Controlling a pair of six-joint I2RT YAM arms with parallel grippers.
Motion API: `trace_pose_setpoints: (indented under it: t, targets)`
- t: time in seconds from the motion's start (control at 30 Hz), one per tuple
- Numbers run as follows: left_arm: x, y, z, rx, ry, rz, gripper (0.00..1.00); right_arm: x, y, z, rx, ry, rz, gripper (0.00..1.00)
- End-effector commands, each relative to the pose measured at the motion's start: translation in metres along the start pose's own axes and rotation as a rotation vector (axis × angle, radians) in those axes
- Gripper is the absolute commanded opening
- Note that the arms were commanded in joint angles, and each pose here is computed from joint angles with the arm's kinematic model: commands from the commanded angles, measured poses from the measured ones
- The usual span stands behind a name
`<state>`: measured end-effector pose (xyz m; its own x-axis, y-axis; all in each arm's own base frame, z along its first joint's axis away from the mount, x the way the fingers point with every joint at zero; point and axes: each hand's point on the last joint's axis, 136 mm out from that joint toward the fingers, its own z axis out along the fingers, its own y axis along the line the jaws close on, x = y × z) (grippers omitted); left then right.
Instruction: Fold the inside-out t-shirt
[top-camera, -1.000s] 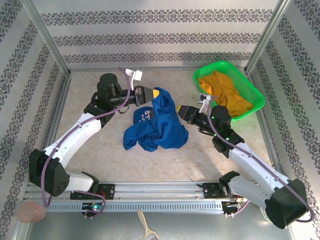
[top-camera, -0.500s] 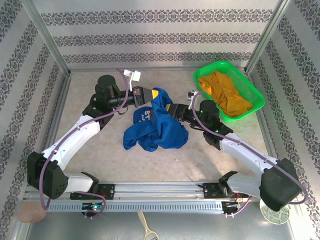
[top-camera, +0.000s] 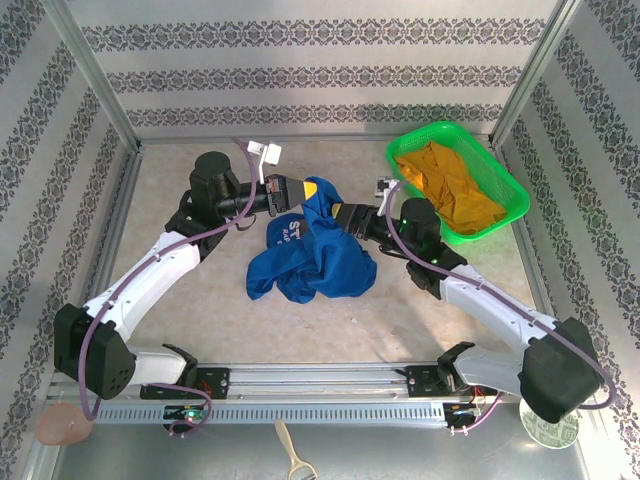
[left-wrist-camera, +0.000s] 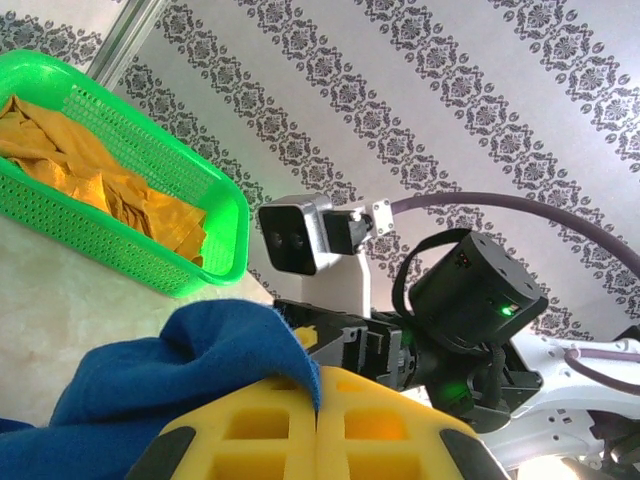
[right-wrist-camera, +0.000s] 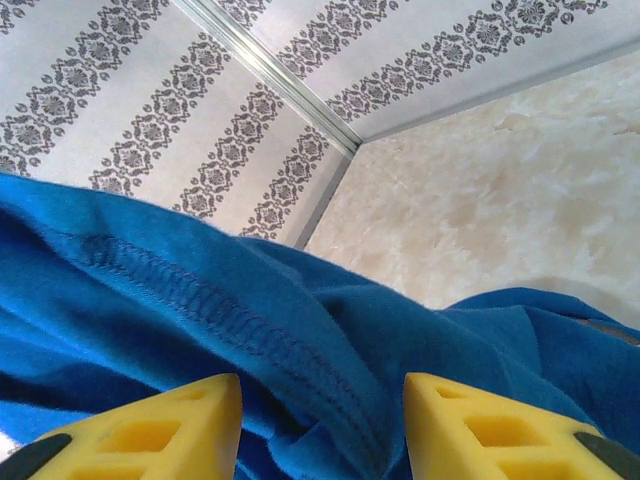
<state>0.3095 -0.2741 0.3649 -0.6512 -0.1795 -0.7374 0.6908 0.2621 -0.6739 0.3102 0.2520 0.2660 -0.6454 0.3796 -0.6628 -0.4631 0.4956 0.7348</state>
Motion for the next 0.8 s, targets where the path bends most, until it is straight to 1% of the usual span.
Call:
trace_pose_setpoints:
  t: [0.0, 0.03, 0.07, 0.1, 0.17, 0.2, 0.3, 0.37, 0.43, 0.5, 0.57, 0.77]
  targets:
    - [-0.014, -0.022, -0.009, 0.053, -0.043, 0.059, 0.0, -0.007, 0.007, 0.007, -0.028, -0.012, -0.026, 0.47]
    - [-0.015, -0.022, -0.009, 0.054, -0.045, 0.058, 0.0, -0.006, 0.004, 0.009, -0.023, -0.01, -0.02, 0.46]
    - [-0.014, -0.022, -0.008, 0.056, -0.045, 0.059, 0.0, -0.006, 0.003, 0.011, -0.026, -0.011, -0.019, 0.43]
    - [-0.014, -0.022, -0.009, 0.052, -0.045, 0.058, 0.0, -0.007, 0.004, 0.011, -0.029, -0.011, -0.02, 0.37]
    - [-0.011, -0.012, -0.009, 0.014, -0.041, 0.053, 0.0, -0.013, 0.01, 0.011, -0.041, -0.011, -0.028, 0.09]
    - [-0.009, -0.005, -0.009, -0.017, -0.036, 0.047, 0.0, -0.02, 0.015, 0.009, -0.046, -0.017, -0.038, 0.0]
    - [-0.005, 0.04, -0.015, -0.203, -0.035, 0.027, 0.0, -0.046, 0.035, -0.008, -0.047, -0.028, -0.073, 0.0]
    - [-0.005, 0.079, -0.026, -0.35, -0.043, -0.011, 0.0, -0.068, 0.062, -0.025, -0.076, -0.046, -0.088, 0.0]
    - [-0.009, 0.099, -0.032, -0.398, -0.061, -0.041, 0.0, -0.082, 0.092, -0.041, -0.123, -0.062, -0.098, 0.0]
    - [-0.014, 0.101, -0.031, -0.395, -0.072, -0.042, 0.0, -0.088, 0.114, -0.051, -0.147, -0.064, -0.107, 0.0]
    - [-0.021, 0.094, -0.028, -0.361, -0.083, -0.035, 0.0, -0.088, 0.121, -0.053, -0.149, -0.056, -0.106, 0.0]
    - [-0.031, 0.076, -0.028, -0.313, -0.102, 0.001, 0.0, -0.073, 0.084, -0.04, -0.053, -0.027, -0.064, 0.0]
